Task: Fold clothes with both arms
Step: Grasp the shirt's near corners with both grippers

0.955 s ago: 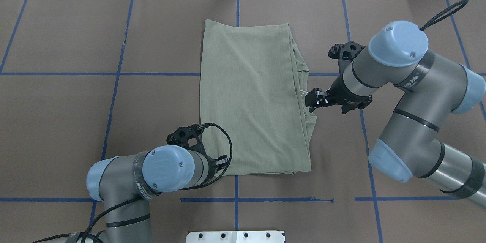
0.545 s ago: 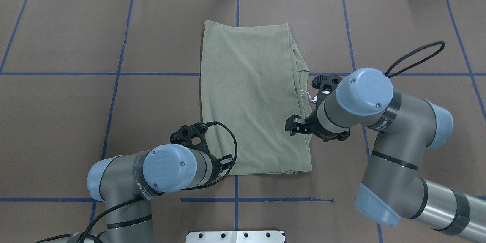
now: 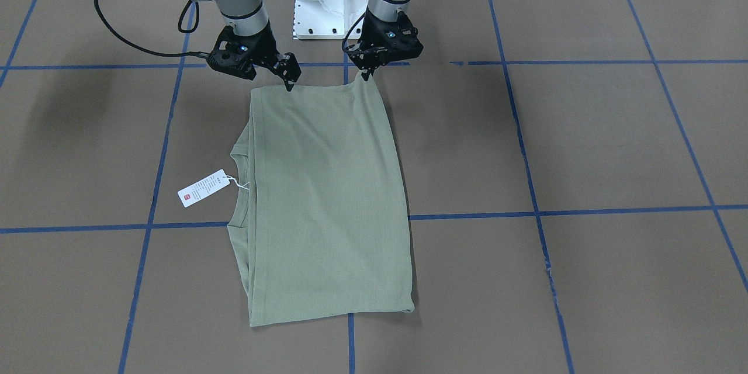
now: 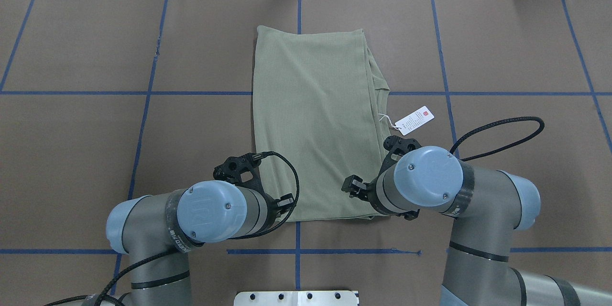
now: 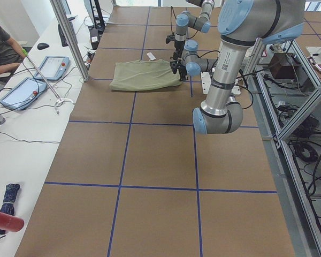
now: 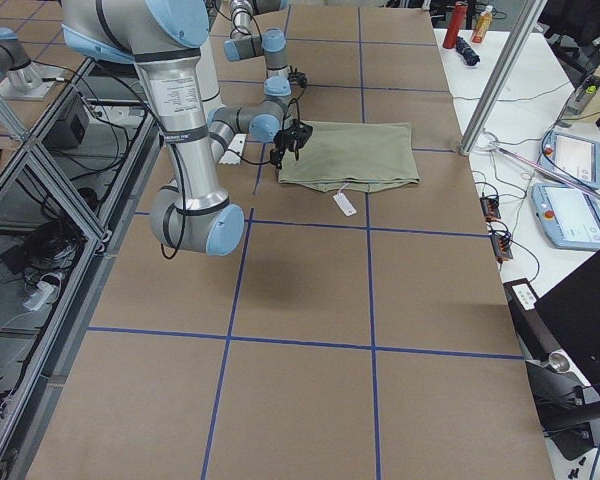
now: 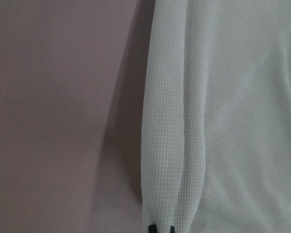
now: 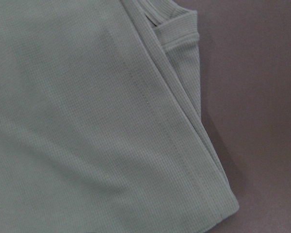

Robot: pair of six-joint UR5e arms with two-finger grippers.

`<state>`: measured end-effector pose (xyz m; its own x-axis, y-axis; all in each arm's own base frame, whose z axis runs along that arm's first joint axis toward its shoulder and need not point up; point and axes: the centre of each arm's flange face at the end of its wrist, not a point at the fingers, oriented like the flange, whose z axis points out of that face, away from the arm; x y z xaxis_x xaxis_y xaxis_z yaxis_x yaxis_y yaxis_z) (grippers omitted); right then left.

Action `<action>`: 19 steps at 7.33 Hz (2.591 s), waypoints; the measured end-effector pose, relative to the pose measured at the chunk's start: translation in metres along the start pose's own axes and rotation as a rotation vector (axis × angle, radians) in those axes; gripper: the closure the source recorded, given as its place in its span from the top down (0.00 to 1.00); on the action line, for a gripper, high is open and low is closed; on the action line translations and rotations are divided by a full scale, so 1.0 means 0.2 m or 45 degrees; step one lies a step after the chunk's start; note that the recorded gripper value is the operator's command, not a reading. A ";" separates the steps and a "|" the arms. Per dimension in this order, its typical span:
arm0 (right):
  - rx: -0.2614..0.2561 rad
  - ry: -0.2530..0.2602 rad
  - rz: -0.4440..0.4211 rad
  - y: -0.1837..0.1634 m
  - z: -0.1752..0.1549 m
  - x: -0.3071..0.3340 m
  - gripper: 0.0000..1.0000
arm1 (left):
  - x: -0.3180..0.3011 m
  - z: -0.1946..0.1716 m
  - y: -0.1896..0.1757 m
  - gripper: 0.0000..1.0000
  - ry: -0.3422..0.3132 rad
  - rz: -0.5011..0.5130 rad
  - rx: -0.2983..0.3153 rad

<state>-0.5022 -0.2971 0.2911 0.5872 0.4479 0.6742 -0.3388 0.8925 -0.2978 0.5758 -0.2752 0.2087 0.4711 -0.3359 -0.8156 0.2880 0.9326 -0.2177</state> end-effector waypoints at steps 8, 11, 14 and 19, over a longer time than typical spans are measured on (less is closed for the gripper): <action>0.026 0.102 0.182 0.04 0.22 0.08 1.00 | 0.00 0.00 0.00 0.00 0.001 0.001 -0.001; 0.026 0.103 0.184 0.04 0.25 0.06 0.62 | 0.00 0.00 0.00 0.00 0.001 0.001 -0.001; 0.019 0.079 0.188 0.04 0.21 0.04 0.13 | 0.00 0.00 -0.01 0.00 -0.003 0.000 0.003; 0.012 0.050 0.179 0.05 0.17 0.00 0.00 | 0.01 -0.02 -0.01 0.00 0.005 -0.001 0.007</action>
<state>-0.5302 -0.2905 0.3109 0.5616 0.5705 0.5993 -0.4266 0.8203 -0.3810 0.5730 -0.2781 0.2063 0.4678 -0.3365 -0.8173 0.2929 0.9315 -0.2159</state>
